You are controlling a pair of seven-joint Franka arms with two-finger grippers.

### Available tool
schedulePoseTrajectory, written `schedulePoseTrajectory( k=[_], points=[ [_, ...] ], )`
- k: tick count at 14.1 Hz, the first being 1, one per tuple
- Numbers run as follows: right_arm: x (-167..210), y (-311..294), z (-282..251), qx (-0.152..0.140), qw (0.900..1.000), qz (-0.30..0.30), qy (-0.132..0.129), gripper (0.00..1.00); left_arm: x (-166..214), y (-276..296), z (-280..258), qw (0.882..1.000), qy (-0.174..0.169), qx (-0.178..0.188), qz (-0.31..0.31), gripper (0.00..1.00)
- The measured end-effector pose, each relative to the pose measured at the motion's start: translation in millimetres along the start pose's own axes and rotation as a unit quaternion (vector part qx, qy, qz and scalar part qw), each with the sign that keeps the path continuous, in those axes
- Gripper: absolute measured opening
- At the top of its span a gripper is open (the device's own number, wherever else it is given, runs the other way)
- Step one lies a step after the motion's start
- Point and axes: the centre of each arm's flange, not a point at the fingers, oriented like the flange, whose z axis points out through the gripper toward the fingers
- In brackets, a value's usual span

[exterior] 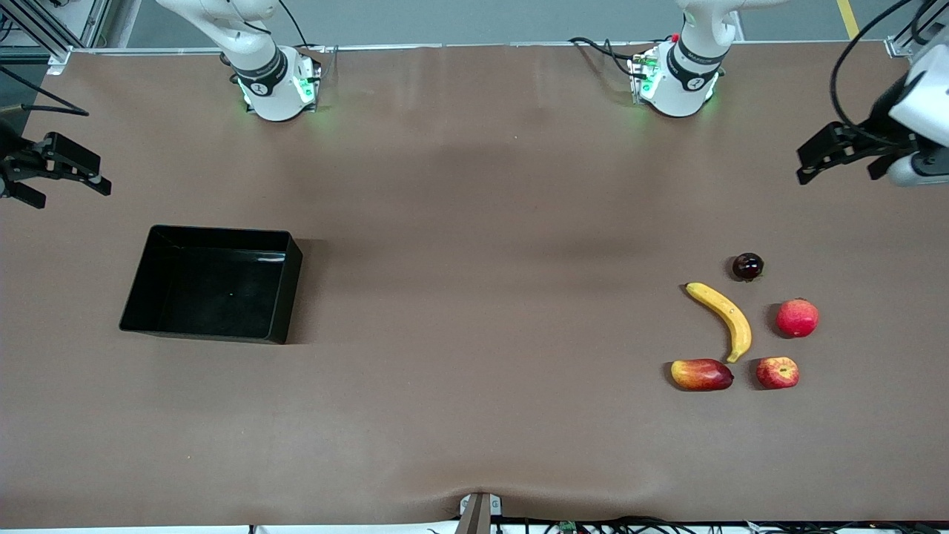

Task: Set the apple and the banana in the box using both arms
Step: 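Reach the left gripper to the apple while the right gripper reaches the box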

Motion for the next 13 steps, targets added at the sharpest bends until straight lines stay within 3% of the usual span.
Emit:
schedulePoseTrajectory(
  k=[9,13],
  points=[
    [2,12,7,0.002,1.000,0.010,-0.006,1.00,4,-6,7,1.000,-0.008,0.000,-0.001,1.00],
    [14,25,37,0.011,0.999,0.017,-0.032,1.00,32,-35,43,0.999,-0.019,0.000,-0.027,1.00]
  ],
)
